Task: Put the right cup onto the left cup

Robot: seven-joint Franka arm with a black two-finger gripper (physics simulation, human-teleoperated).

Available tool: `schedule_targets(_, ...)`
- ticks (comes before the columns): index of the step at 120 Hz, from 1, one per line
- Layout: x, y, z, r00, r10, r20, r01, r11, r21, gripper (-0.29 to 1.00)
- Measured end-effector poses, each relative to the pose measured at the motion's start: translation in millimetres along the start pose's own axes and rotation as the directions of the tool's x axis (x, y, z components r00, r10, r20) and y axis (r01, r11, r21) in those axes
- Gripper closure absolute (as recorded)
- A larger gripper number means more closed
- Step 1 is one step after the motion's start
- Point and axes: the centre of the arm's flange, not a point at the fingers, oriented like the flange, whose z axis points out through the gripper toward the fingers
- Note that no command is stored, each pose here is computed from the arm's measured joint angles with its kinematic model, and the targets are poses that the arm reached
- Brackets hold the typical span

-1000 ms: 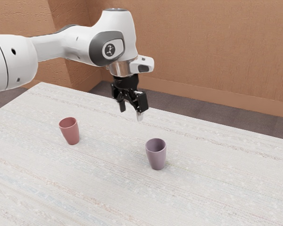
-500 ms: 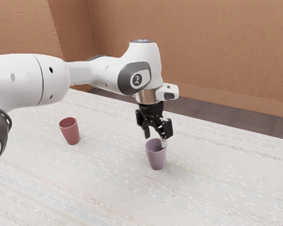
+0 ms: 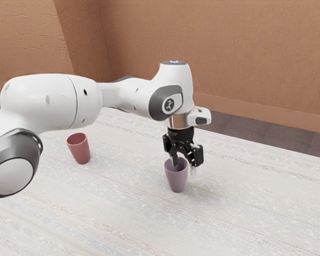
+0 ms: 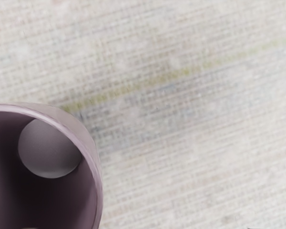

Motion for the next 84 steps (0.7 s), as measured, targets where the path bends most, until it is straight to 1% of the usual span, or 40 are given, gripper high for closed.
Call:
schedule_targets(70,22.8,-11.4,28.6,1.0,-0.01,0.012,0.009,1.0,0.022,0.18)
schedule_targets(84,26.1,-12.4,29.1,1.0,-0.009,0.008,0.008,1.0,0.026,0.24)
